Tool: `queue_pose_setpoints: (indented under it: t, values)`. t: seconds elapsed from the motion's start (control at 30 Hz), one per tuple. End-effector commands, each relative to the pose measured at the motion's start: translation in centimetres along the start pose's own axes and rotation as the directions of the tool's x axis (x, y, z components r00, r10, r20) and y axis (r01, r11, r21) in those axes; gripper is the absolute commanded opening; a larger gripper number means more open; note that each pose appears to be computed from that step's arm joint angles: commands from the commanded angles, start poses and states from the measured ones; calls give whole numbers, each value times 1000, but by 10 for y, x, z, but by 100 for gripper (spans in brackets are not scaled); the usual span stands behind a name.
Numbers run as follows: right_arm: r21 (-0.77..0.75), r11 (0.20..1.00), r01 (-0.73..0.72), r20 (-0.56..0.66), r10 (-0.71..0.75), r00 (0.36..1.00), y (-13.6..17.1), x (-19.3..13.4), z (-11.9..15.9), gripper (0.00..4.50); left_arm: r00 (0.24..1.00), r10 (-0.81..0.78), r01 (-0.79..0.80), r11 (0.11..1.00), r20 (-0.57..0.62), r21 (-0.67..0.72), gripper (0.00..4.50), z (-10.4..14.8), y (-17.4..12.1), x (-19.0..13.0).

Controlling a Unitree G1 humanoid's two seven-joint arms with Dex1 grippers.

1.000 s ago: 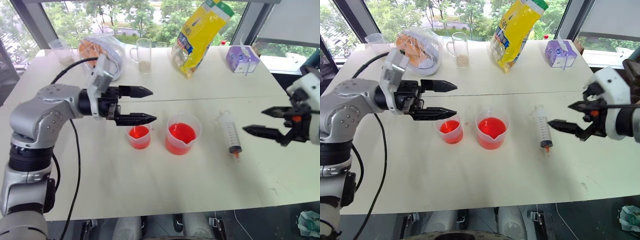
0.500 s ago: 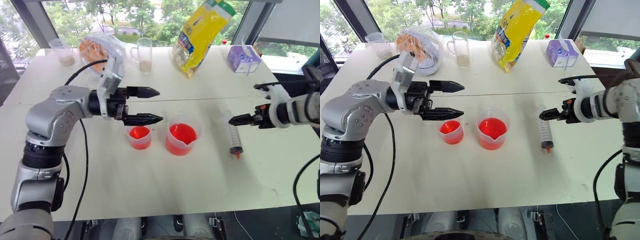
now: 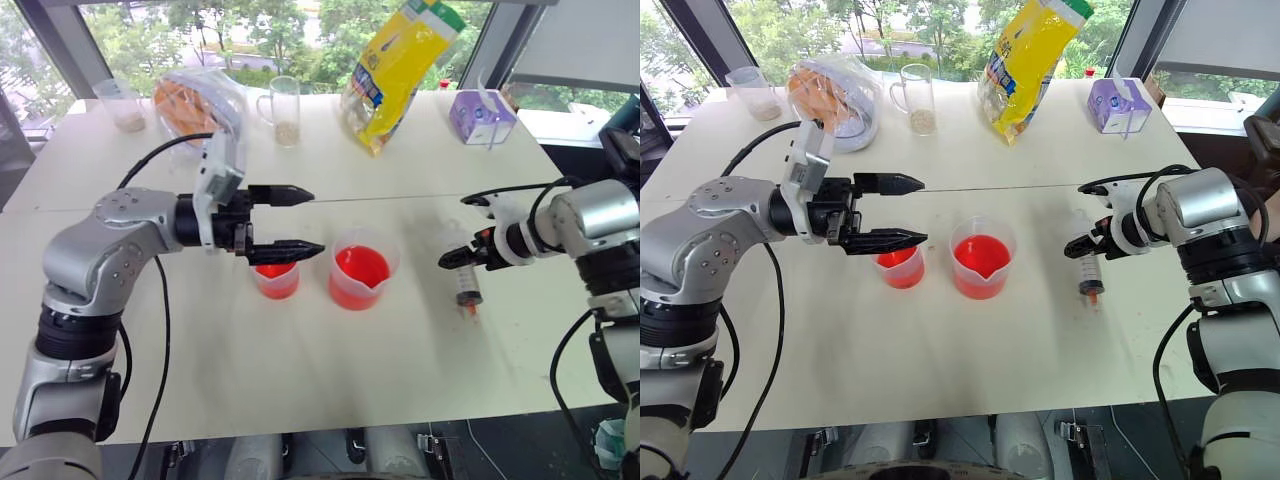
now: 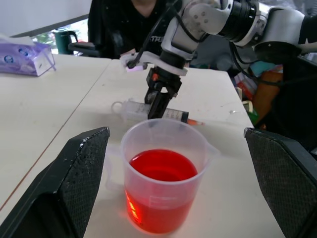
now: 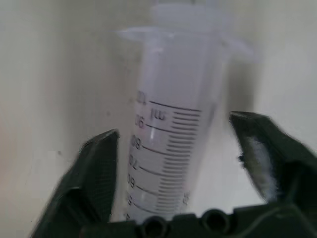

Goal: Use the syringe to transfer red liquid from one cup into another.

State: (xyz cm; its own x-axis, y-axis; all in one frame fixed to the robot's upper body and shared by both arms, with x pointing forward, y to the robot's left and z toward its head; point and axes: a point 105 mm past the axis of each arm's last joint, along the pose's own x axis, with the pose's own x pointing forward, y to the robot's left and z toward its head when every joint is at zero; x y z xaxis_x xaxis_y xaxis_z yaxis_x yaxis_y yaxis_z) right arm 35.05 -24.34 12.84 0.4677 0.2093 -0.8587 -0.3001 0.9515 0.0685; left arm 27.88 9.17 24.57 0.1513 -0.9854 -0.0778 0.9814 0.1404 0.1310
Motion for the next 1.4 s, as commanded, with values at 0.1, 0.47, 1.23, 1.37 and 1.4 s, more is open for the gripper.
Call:
queue_pose_setpoints:
  t: [0.1,0.47,1.23,1.37,1.4]
  values:
    - [-57,998,-17,-7,17,1000,9,0,2,142,1000,16,-17,999,18,39,450,10,-2,-5]
    - [-396,905,154,526,86,846,47,-86,49,139,999,-20,18,999,29,43,450,14,6,-3]
    - [-576,818,-6,805,568,172,177,-110,40,139,987,-159,158,984,2,84,450,39,26,14]
    - [-572,820,-25,800,565,203,178,-83,30,139,987,-161,159,983,15,91,450,44,27,17]
    - [-571,821,-27,799,563,211,178,-77,27,139,987,-162,160,983,18,94,450,45,27,18]
